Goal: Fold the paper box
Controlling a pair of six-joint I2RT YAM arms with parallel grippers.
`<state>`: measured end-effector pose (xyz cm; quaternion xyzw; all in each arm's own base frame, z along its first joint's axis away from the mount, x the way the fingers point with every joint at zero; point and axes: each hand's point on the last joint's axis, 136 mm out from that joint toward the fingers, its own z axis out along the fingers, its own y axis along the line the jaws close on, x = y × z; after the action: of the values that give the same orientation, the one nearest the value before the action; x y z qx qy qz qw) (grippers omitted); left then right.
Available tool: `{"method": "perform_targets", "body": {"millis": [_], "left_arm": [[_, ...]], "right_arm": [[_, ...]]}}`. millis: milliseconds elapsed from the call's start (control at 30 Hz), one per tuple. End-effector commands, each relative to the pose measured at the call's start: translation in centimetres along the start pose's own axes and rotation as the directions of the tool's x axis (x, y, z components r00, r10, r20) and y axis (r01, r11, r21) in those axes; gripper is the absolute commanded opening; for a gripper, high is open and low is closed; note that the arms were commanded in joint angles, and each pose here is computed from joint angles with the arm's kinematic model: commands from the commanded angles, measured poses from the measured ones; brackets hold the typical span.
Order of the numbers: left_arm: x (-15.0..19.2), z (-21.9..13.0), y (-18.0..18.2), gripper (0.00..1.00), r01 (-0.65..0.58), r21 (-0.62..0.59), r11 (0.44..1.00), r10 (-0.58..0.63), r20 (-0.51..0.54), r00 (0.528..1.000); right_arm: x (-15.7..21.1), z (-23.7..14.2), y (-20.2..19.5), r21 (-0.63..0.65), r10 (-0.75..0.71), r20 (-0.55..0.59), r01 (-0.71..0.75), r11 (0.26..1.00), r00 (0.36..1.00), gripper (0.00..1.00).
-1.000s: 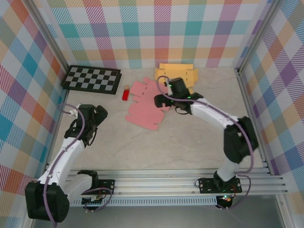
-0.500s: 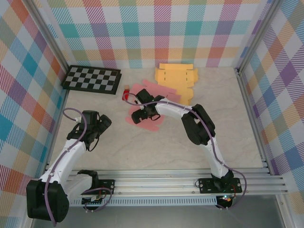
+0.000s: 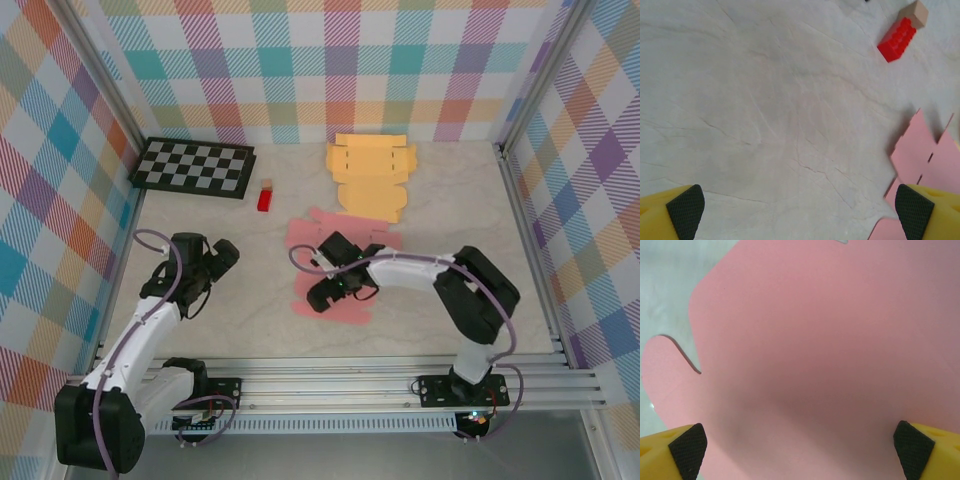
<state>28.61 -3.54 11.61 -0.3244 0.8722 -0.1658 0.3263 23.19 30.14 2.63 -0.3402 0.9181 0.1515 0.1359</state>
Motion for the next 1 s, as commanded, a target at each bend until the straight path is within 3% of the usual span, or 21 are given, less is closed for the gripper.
{"method": "perform_targets", "body": {"millis": [0,133,267,433,633,833,900,967], "left_arm": [[2.0,1.2,-3.7,1.0,-0.035,0.197,0.98,0.052,-0.079,0.996],[4.7,2.2,-7.8,1.0,-0.121,0.335,0.934,0.181,-0.154,0.971],[7.6,4.1,-11.4,1.0,-0.236,0.411,0.881,0.342,-0.206,0.917],[9.5,7.7,-11.5,0.94,-0.197,0.397,0.897,0.328,-0.296,0.897],[13.8,9.3,-13.0,0.89,-0.231,0.45,0.863,0.411,-0.358,0.839],[15.4,11.5,-12.3,0.61,-0.23,0.421,0.877,0.402,-0.384,0.831],[15.7,12.2,-12.8,0.42,-0.2,0.429,0.881,0.383,-0.398,0.834],[15.6,12.4,-14.0,0.14,-0.177,0.451,0.875,0.373,-0.394,0.84]], "right_arm": [[5.1,-1.2,1.8,-0.111,-0.014,-0.085,0.005,0.994,0.996,1.0],[5.2,-5.0,2.5,-0.139,-0.072,0.015,0.073,0.988,0.997,1.0],[1.8,-9.1,2.2,-0.065,-0.131,0.197,0.146,0.987,0.972,1.0],[-2.3,-13.1,1.4,0.016,-0.22,0.336,0.228,0.974,0.916,0.98],[-4.8,-15.5,1.3,-0.033,-0.191,0.408,0.223,0.974,0.893,0.93],[-5.7,-17.2,1.1,-0.085,-0.155,0.491,0.224,0.971,0.857,0.92],[-6.1,-18.2,0.6,-0.099,-0.131,0.532,0.215,0.972,0.837,0.91],[-6.6,-19.2,-0.1,-0.1,-0.117,0.562,0.208,0.973,0.819,0.91]]}}
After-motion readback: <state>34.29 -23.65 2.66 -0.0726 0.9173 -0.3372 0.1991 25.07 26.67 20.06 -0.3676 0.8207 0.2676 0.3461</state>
